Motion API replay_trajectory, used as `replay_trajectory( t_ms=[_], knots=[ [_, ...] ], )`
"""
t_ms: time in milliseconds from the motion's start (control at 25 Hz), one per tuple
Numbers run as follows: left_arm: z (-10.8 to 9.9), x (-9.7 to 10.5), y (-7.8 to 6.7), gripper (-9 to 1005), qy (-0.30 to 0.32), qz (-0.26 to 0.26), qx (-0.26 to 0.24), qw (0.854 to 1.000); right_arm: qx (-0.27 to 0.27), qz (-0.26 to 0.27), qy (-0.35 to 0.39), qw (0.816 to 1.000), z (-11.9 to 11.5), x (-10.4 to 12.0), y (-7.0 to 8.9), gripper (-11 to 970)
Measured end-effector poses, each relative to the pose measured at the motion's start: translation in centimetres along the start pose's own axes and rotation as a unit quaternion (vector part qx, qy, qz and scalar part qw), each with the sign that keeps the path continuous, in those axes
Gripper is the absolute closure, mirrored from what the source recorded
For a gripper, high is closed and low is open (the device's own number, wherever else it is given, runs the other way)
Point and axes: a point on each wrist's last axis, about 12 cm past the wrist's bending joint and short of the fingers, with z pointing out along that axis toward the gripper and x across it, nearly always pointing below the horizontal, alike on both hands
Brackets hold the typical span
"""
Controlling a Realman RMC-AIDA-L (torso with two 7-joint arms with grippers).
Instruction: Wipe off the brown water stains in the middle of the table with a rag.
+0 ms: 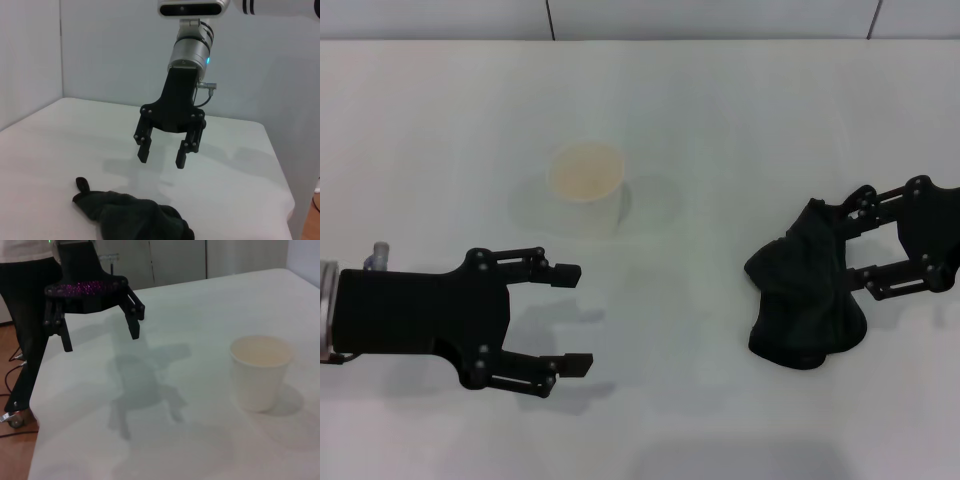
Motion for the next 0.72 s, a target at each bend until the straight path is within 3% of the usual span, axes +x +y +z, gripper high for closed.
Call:
replay_trajectory(
  t_ms=[720],
  knots=[
    [-1.6, 1.0, -0.4, 108, -0.014, -0.006, -0.025, 1.000, 0.015, -0.006, -0.020, 1.000, 0.3, -0.1, -0.2, 383]
  ],
)
